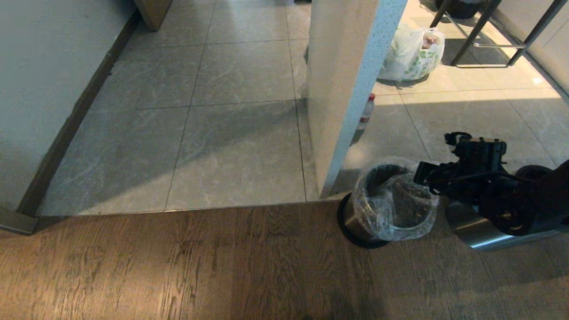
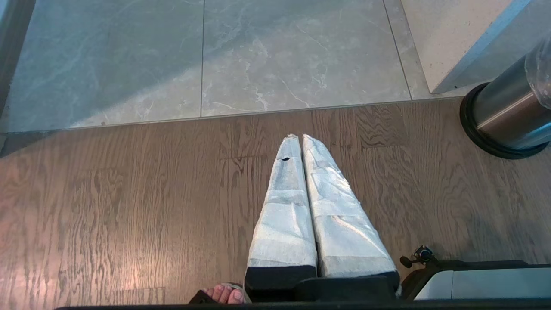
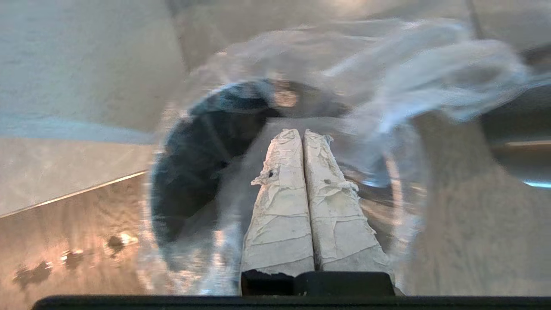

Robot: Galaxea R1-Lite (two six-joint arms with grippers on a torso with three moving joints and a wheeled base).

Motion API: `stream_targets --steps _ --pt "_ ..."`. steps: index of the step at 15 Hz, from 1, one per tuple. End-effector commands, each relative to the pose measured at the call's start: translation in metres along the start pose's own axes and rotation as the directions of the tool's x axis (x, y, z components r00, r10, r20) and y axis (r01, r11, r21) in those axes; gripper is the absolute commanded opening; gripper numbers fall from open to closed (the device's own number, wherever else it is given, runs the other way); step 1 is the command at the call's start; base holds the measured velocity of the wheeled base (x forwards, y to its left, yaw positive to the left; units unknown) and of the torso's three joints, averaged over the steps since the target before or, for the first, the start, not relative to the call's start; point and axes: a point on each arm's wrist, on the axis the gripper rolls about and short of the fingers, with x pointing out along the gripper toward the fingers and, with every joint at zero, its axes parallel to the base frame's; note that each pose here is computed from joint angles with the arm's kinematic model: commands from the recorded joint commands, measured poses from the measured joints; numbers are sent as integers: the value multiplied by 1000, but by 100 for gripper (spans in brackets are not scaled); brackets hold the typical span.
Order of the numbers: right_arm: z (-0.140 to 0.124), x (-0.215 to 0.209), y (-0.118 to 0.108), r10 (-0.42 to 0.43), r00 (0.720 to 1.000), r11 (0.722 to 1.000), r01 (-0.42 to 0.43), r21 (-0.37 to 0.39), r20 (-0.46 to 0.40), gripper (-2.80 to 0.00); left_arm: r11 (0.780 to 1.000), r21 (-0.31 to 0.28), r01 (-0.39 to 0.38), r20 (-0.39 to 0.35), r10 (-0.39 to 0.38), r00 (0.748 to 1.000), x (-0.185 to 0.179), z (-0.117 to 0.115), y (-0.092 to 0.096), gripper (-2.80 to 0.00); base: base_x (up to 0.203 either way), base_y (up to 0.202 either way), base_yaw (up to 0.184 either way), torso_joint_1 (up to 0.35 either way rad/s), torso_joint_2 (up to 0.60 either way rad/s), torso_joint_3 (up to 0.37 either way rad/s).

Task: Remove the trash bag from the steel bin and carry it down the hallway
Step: Pick up the trash bag

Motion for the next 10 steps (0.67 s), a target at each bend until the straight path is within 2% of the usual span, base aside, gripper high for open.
stream_targets --steps 1,4,7,10 --pt "0 -6 -6 -17 1000 1000 16 -6 -13 -280 1000 0 1 0 -1 1000 0 0 0 -280 0 0 0 0 0 0" --pt "-22 -14 -16 -59 975 996 42 -81 -213 -280 1000 0 0 0 0 1000 0 0 0 -280 0 0 0 0 0 0" --pt "-42 -15 -18 -36 950 995 5 -101 -309 -280 1000 0 0 0 0 1000 0 0 0 -280 0 0 0 0 0 0" --pt "-60 -4 -18 -37 931 992 -9 -123 -363 -280 1000 0 0 0 0 1000 0 0 0 -280 0 0 0 0 0 0"
